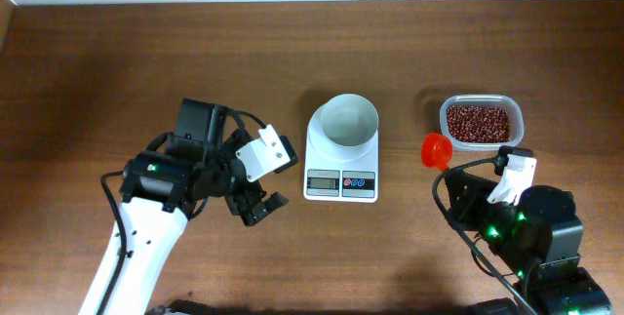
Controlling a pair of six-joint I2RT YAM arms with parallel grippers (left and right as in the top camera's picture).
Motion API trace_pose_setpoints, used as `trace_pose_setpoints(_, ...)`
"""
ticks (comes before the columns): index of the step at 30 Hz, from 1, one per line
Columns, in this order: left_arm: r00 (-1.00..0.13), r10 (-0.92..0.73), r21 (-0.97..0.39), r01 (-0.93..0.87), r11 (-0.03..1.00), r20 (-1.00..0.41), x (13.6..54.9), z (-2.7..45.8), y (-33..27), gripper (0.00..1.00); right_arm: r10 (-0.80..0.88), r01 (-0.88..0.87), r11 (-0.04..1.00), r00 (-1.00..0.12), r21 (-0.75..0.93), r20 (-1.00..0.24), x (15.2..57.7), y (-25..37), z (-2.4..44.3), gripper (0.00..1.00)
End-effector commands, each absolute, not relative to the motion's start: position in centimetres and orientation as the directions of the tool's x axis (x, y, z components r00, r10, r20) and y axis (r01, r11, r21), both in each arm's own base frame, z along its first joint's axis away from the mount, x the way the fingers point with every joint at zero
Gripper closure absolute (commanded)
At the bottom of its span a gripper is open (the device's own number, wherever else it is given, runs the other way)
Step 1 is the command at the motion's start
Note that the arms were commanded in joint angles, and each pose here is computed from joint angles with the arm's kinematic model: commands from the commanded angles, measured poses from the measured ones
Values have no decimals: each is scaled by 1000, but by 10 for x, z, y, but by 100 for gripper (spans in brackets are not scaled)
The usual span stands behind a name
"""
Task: Scoop and weigh 50g on scale
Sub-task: 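Retract the left gripper back and left away from the scale, then lower the orange scoop into the bean tub and scoop beans with right gripper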
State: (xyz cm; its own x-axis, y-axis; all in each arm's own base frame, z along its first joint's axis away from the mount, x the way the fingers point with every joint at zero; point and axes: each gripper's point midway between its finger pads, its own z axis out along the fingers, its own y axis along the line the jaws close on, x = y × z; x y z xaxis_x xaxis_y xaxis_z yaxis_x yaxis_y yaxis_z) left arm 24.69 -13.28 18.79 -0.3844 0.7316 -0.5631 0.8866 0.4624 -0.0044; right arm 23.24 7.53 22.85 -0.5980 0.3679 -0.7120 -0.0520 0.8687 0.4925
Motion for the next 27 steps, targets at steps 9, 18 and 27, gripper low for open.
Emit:
trace_pose_setpoints(9,-405,691,-20,870,493,-599,254,196,-123,1,375,-72,852,-608,519,-700,230,80,232,96)
trace_pose_setpoints(18,-401,683,-10,866,500,-611,259,199,-123,1,374,-69,852,-613,518,-696,229,80,230,96)
trace_pose_setpoints(27,-399,680,-5,865,503,-615,259,204,-123,1,374,-69,852,-612,519,-696,229,80,230,96)
